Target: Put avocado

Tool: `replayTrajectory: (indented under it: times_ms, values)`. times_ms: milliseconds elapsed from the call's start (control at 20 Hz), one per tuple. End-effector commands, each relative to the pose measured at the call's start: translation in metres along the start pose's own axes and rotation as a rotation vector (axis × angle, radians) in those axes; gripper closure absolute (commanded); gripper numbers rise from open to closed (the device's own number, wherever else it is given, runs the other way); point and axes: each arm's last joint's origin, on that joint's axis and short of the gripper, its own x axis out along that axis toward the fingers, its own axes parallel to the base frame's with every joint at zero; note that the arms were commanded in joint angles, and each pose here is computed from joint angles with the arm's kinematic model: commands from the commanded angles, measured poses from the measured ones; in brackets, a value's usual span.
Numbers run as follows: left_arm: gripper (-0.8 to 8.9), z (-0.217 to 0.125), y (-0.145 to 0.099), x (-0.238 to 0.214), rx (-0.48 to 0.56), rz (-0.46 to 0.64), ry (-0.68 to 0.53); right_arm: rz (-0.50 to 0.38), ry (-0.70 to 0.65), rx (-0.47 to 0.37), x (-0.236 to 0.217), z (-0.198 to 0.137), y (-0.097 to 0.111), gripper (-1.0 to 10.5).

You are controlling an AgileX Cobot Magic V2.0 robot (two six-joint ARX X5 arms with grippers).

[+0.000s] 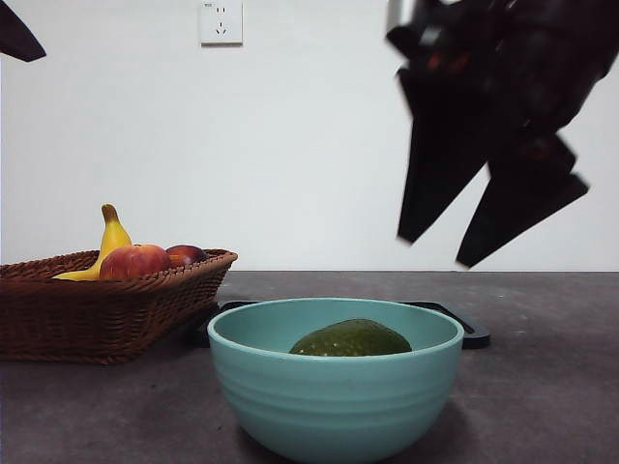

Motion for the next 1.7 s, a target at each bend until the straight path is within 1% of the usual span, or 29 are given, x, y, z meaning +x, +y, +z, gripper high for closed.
replayTrajectory:
  times_ms: [50,250,350,550,700,850,1000,1150,1250,1400,1550,1700]
  values:
    - [4.7,0.002,-0.001,0.0,0.03,-0.01,-0.008,-0.01,0.011,-0.04,0.014,0.008,0.005,5.9]
    - [4.71,0.002,-0.001,0.0,0.03,-0.01,-0.008,-0.05,0.039,-0.068,0.038,0.012,0.008,6.1]
    - [4.7,0.002,-0.001,0.0,0.03,-0.01,-0.008,-0.05,0.054,-0.073,0.047,0.012,0.008,6.6]
    - [4.71,0.002,-0.001,0.0,0.029,-0.01,-0.008,-0.063,0.068,-0.079,0.061,0.014,0.007,7.7]
    - [4.71,0.002,-0.001,0.0,0.029,-0.01,-0.008,-0.061,0.076,-0.08,0.064,0.013,0.008,9.2]
    - [4.71,0.003,-0.001,0.0,0.031,-0.01,-0.011,-0.05,0.075,-0.071,0.064,0.014,0.009,9.3]
    - [4.71,0.003,-0.001,0.0,0.031,-0.01,-0.011,-0.03,0.07,-0.03,0.061,0.016,0.01,9.3]
    - [4.71,0.003,-0.001,0.0,0.031,-0.01,-0.01,-0.028,0.068,-0.022,0.051,0.028,0.014,9.3]
    - [4.7,0.003,-0.001,0.0,0.032,-0.01,-0.011,-0.04,0.043,-0.021,0.04,0.04,0.016,9.4]
    - [4.7,0.003,-0.001,0.0,0.032,-0.01,-0.012,-0.056,-0.022,0.009,0.024,0.061,0.006,9.3]
    - [4.7,0.003,-0.001,0.0,0.032,-0.01,-0.012,-0.089,-0.046,0.064,0.017,0.083,-0.016,9.4]
    - [4.7,0.003,-0.001,0.0,0.032,-0.01,-0.012,-0.116,-0.059,0.101,0.018,0.109,-0.039,9.4]
